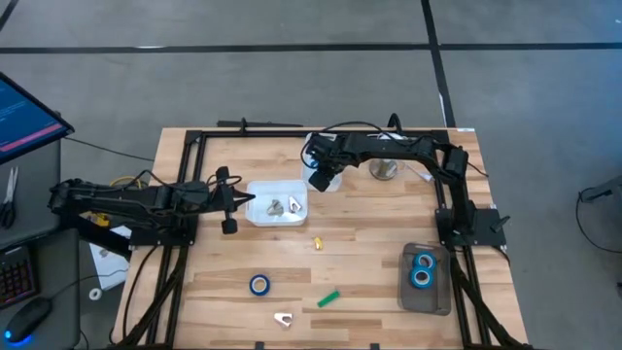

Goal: Pick and place Stapler, Stapler remover, tape
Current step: Put the blue stapler into the top white bin, then put the yellow stapler into the top white bin

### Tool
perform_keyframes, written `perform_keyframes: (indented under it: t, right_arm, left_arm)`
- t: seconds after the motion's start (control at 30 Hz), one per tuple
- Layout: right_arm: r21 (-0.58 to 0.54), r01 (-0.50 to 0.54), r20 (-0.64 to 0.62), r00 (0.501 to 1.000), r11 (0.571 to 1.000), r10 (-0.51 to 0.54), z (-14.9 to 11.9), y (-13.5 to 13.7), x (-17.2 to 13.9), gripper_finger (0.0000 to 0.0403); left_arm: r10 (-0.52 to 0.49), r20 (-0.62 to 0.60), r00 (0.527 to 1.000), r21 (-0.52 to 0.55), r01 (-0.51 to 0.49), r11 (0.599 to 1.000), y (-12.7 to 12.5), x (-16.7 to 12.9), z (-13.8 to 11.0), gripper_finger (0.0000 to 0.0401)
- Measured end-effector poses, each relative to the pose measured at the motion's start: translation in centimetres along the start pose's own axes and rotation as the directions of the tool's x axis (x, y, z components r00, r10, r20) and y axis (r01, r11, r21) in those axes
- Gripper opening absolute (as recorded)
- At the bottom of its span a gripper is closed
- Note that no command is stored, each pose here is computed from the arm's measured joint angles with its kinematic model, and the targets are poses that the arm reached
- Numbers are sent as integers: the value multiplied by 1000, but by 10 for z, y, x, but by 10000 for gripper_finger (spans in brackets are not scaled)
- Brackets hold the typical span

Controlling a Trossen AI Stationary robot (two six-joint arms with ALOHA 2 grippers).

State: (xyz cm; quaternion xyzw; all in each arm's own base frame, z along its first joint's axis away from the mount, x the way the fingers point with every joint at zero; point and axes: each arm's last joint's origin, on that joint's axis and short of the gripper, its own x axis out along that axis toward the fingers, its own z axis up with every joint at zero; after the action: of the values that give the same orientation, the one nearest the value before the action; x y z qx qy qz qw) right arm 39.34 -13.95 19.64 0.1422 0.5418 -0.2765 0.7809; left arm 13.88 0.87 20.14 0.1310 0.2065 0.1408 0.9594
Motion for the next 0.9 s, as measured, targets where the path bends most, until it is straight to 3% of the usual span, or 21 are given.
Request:
perform_keyframes:
  t: [0.43, 0.8, 0.9]
  right_arm:
    - [-72, -5, 23, 1000, 997, 7, 3, 2, -2, 191]
    - [-306, -43, 22, 998, 951, 53, 15, 37, -55, 158]
    - [-323, -56, -1, 998, 945, 59, 12, 49, -70, 145]
  left_arm:
    - [0, 0, 1000, 0, 0, 1000, 0, 0, 0, 1]
    - [0, 0, 1000, 0, 0, 1000, 0, 0, 0, 1]
    - [0, 0, 1000, 0, 0, 1000, 0, 0, 0, 1]
